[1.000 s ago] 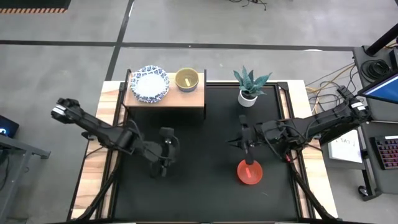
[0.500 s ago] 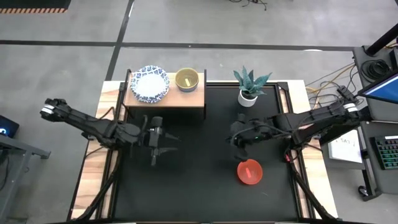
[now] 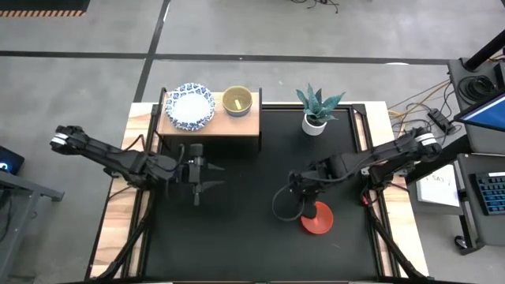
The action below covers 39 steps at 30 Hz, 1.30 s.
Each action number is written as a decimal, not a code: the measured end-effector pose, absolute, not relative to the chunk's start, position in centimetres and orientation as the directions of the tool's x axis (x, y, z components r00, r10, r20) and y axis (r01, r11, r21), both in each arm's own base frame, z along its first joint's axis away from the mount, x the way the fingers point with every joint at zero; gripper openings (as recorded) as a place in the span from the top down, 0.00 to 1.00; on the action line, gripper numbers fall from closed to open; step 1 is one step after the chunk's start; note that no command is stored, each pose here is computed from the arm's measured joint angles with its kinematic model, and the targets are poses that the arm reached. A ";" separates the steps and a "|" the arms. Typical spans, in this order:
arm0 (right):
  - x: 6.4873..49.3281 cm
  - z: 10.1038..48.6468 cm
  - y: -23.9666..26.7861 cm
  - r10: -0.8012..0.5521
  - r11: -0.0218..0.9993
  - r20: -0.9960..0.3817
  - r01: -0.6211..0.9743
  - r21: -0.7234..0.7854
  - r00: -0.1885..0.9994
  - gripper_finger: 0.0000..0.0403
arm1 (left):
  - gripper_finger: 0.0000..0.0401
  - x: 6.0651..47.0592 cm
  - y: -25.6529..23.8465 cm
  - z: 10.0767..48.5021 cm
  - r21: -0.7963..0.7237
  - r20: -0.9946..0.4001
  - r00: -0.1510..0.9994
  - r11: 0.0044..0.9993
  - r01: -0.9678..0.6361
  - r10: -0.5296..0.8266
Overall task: Place and stack bowls onto a shelf
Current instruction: Stack the small orange bowl on top of the small yellow bowl on the shelf
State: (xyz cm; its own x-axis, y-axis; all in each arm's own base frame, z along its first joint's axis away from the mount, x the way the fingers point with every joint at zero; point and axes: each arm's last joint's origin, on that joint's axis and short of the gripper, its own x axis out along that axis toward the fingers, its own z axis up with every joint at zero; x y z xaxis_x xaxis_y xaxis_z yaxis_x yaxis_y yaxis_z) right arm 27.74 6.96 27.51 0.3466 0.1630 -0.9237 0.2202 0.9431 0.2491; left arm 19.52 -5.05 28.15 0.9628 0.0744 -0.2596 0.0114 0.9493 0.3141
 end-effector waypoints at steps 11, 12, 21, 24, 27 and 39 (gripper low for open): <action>27.3 23.2 10.2 0.065 0.989 -0.996 0.131 0.074 0.069 0.62 | 0.59 19.3 -4.9 29.9 0.374 -0.268 0.959 0.927 0.016 0.092; 27.4 22.8 10.4 0.051 0.992 -0.997 0.110 0.057 0.051 0.62 | 0.59 19.3 -4.9 30.3 0.364 -0.268 0.959 0.931 0.013 0.091; 28.2 20.3 11.0 0.016 0.998 -1.000 -0.062 0.018 -0.027 0.66 | 0.59 18.8 -4.8 30.0 0.267 -0.374 0.922 0.964 0.002 0.101; 28.3 20.0 11.0 0.001 0.996 -1.000 -0.088 0.003 -0.029 0.67 | 0.59 18.8 -4.8 30.0 0.261 -0.374 0.922 0.965 0.000 0.101; 28.3 20.0 10.8 -0.044 0.995 -0.999 -0.094 -0.043 -0.010 0.68 | 0.59 18.8 -4.8 30.0 0.261 -0.374 0.922 0.965 0.000 0.101; 28.0 17.1 10.3 -0.013 0.992 -1.000 -0.129 -0.015 0.021 0.69 | 0.59 19.3 -5.0 29.5 0.250 -0.395 0.913 0.968 -0.001 0.103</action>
State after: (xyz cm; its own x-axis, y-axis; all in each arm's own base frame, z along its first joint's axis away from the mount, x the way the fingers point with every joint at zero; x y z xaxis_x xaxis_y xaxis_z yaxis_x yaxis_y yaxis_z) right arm 27.98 10.25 17.10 0.0211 -0.0128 -0.9997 -0.1286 0.9916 -0.0154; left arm 19.30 -4.97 29.51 0.9128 0.1033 -0.3951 -0.0012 0.9682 0.2502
